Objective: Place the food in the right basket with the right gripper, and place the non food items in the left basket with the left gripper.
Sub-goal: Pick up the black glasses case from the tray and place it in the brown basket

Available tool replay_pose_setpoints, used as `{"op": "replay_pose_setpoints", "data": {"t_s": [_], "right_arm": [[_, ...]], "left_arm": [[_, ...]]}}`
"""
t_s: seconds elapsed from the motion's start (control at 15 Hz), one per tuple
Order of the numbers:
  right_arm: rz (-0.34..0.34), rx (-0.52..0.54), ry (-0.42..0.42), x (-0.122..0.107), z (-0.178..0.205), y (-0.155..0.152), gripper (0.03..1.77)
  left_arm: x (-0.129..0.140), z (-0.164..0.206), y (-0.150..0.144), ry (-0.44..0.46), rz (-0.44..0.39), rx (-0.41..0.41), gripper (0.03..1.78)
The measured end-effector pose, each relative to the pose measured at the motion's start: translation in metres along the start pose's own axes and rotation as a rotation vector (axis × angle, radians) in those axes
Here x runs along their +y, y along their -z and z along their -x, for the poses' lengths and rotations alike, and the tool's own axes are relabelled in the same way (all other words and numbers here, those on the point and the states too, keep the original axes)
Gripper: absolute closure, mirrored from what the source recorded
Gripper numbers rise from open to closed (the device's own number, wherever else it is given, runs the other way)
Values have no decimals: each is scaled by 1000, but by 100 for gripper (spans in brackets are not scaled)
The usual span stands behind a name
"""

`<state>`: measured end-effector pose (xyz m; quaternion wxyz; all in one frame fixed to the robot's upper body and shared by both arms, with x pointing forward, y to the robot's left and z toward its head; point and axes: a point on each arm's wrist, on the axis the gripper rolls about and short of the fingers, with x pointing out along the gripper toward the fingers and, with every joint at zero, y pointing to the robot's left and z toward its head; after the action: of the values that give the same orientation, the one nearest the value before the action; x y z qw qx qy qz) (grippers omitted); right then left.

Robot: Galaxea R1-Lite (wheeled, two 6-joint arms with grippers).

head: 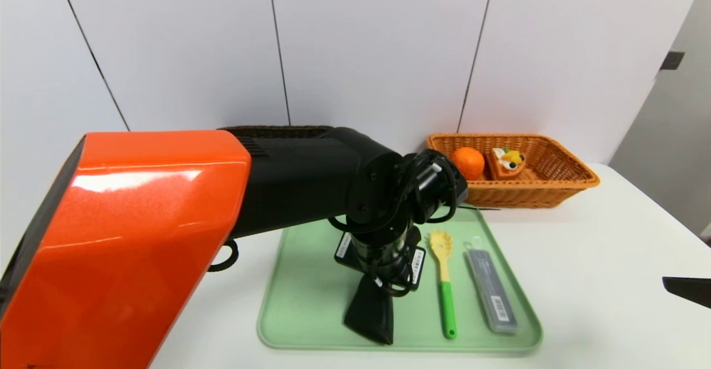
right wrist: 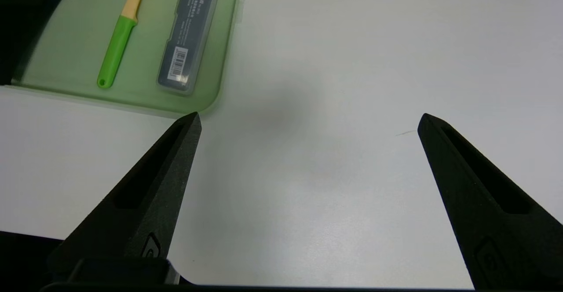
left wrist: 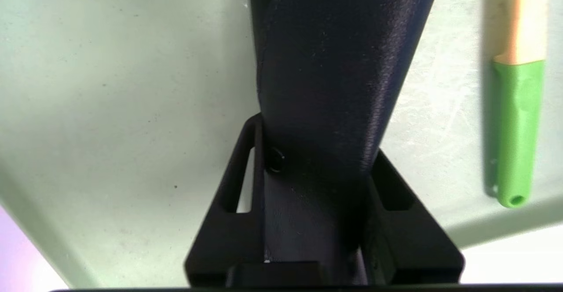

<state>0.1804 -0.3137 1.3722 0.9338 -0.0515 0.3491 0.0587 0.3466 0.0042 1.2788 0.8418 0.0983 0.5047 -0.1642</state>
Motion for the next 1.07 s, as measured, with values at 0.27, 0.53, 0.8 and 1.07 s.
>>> {"op": "replay_pose_setpoints", "data": {"t_s": [0.27,0.53,0.8,1.07], "right_arm": [[-2,-5,1,0,1,1,10],[-1,-1,2,0,0,1,9],[-3,5,3,0,-1,0,9],[-9,13,3,0,-4,-2,9]], "left_arm": [[7,27,-5,34,21,-59,133],[23,77,-10,90,64,-171,136],[69,134,-18,116,172,-322,136],[131,180,-23,63,275,-481,139]]}}
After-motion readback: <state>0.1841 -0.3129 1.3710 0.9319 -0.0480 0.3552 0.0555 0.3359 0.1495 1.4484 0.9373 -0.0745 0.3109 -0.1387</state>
